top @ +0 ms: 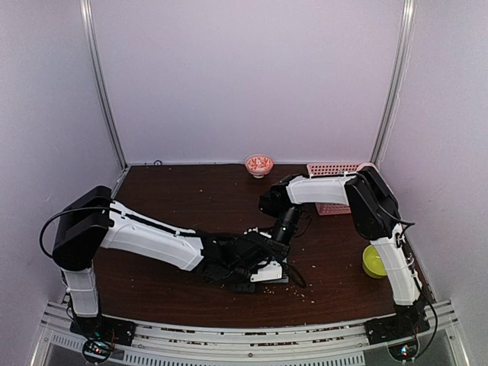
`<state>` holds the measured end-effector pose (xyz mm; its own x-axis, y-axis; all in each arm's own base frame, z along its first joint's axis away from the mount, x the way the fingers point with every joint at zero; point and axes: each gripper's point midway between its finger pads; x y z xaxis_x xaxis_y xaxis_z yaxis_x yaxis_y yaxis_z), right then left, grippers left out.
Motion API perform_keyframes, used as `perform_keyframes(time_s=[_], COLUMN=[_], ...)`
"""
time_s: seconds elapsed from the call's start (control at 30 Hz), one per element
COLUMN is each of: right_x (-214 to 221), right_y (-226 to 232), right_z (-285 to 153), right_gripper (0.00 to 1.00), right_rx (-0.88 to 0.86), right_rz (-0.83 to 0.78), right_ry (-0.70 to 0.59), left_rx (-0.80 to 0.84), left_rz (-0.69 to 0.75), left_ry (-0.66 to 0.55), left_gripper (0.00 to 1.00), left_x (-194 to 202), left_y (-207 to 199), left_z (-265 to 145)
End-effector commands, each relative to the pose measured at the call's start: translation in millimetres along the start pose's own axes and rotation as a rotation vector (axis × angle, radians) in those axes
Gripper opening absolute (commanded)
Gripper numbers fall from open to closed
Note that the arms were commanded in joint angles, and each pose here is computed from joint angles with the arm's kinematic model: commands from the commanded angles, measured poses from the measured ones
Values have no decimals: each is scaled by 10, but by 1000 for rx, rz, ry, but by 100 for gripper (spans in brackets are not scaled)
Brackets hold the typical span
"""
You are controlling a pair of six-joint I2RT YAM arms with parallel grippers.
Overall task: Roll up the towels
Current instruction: Roll the towel at the center of the board.
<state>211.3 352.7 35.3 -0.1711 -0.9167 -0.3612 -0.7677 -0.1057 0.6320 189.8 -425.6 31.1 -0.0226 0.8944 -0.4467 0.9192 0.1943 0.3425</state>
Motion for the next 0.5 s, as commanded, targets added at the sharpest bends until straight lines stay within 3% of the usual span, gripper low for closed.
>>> perform_keyframes(time_s=[0.0, 0.2, 0.33, 0.47], right_x=[134, -131, -254, -33], right_y=[59, 265, 330, 60], right_z=[-62, -572, -1197, -1735], right_gripper=[19, 28, 31, 31], right_rx=[38, 121, 284, 507], right_rz=[-47, -61, -62, 84], right_ry=[72, -41, -129, -170], left_rx=[32, 125, 253, 434], left_rz=[15, -47, -109, -179], left_ry=[45, 65, 120, 203], left_gripper=[29, 9, 5, 5], left_x=[91, 55, 39, 31], left_y=[-106, -237, -403, -675], left_z=[124, 59, -111, -256])
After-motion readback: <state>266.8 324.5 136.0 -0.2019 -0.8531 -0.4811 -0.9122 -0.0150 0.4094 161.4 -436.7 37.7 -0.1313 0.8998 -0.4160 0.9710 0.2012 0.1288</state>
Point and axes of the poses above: each gripper's point midway between its finger pads, its own z axis out along the fingers, its own y axis along the line the jaws close on, x = y × z, and after that the axes turned 13 degrees about -z, right-handed
